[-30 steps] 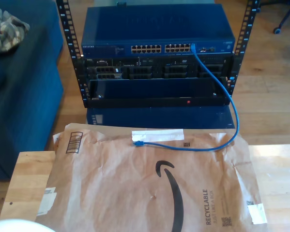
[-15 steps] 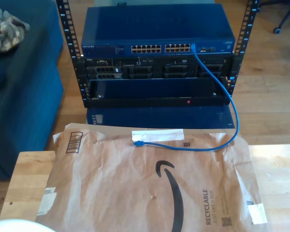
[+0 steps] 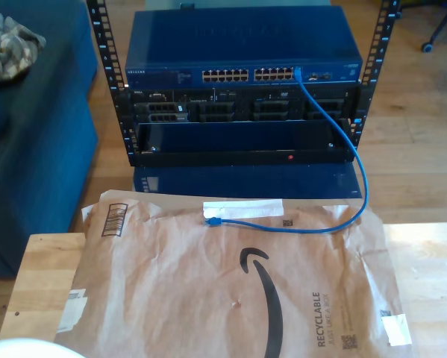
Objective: Grab the cable and plug it in
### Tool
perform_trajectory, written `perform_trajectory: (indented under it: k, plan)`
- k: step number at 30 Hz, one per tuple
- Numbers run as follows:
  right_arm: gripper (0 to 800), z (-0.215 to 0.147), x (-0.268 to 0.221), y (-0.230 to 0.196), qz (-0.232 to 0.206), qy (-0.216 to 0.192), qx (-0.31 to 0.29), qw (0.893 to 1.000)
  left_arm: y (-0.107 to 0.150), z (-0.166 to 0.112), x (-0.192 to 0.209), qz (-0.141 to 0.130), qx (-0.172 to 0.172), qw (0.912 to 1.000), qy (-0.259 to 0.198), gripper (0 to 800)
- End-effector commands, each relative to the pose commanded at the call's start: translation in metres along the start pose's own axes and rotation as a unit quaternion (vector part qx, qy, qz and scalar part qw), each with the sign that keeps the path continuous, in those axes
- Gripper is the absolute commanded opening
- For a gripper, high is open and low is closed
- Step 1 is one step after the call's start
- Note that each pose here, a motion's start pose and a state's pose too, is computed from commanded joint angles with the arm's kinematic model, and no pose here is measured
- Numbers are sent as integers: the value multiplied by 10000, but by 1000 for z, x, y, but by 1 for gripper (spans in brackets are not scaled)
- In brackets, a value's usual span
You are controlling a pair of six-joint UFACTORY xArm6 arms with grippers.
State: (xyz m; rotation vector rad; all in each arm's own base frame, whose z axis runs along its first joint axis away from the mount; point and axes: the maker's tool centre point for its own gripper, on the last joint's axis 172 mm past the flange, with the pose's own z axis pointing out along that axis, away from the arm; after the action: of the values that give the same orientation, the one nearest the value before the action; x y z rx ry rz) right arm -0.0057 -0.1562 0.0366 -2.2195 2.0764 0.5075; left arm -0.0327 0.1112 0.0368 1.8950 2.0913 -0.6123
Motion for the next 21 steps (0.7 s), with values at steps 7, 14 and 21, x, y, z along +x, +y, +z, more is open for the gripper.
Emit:
perform_trajectory:
  k: [7,14,21]
  plan:
    - [798,-1,2,0,3,39,2,10000,0,0,0,0,0,10000,0,800]
    - [797,-1,2,0,-4,39,2,10000,0,0,0,0,0,10000,0,800]
    - [797,-1,2,0,3,39,2,10000,0,0,0,-3,-7,10000,-1,800]
